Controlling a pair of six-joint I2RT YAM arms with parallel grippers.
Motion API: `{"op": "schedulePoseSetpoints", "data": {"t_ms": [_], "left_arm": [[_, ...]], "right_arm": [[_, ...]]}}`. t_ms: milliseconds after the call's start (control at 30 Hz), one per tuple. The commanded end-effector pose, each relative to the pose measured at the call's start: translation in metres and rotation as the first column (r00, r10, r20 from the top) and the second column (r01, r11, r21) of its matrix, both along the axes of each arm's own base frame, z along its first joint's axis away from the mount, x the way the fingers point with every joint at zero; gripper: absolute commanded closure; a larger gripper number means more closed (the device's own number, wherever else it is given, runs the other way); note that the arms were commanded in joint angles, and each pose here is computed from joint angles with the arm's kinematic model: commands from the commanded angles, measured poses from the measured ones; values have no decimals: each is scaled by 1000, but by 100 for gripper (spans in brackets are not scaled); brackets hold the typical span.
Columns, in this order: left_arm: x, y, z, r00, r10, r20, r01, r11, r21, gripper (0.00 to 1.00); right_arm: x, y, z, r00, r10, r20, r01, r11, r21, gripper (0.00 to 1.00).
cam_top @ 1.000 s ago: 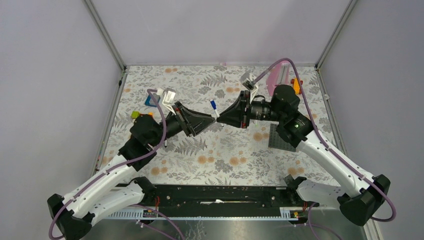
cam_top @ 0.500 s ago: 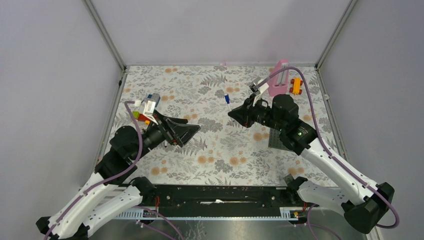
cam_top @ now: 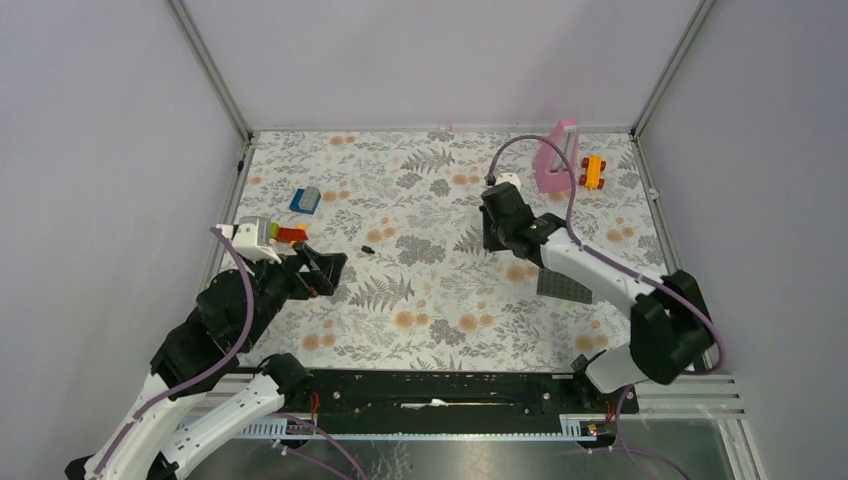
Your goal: Insert the pens into the pen caps
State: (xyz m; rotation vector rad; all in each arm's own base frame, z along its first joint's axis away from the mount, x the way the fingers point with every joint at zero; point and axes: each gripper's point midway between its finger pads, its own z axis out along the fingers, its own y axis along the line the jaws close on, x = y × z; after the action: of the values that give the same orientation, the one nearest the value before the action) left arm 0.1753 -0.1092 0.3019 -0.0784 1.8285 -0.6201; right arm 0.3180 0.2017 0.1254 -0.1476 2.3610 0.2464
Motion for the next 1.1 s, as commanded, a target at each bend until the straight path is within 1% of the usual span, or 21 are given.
{"op": "schedulePoseSetpoints", "data": {"t_ms": [0,167,367,433,633,700,800,933,1033,1067], "left_arm": [[0,30,-19,992,125,-10,-124,990,69,1],[2,29,-27,992,127,-1,-127,991,51,1],[5,36,-33,985,175,-4,-174,983,58,1],[5,37,-33,984,179,-2,-179,982,58,1],[6,38,-33,983,182,11,-182,981,63,1],[6,39,-33,983,182,14,-182,981,63,1],[6,39,-33,983,181,18,-182,981,65,1],[6,39,-33,983,180,19,-181,981,65,1],[6,39,-33,983,182,19,-183,981,66,1],[6,39,-33,983,182,19,-183,981,67,1]], "right_arm": [[40,-25,-10,978,-206,14,206,972,-110,100],[61,-30,-52,962,-265,-63,241,938,-250,100],[79,-36,-81,941,-311,-131,253,908,-333,100],[84,-38,-83,938,-322,-131,263,904,-338,99],[89,-43,-98,926,-334,-178,260,902,-344,86],[90,-42,-102,923,-329,-199,248,905,-344,85],[91,-42,-107,918,-327,-223,241,908,-342,80],[91,-41,-111,915,-317,-248,229,917,-327,77],[89,-40,-112,915,-310,-257,222,921,-322,72],[89,-39,-112,916,-304,-262,216,923,-317,69]]}}
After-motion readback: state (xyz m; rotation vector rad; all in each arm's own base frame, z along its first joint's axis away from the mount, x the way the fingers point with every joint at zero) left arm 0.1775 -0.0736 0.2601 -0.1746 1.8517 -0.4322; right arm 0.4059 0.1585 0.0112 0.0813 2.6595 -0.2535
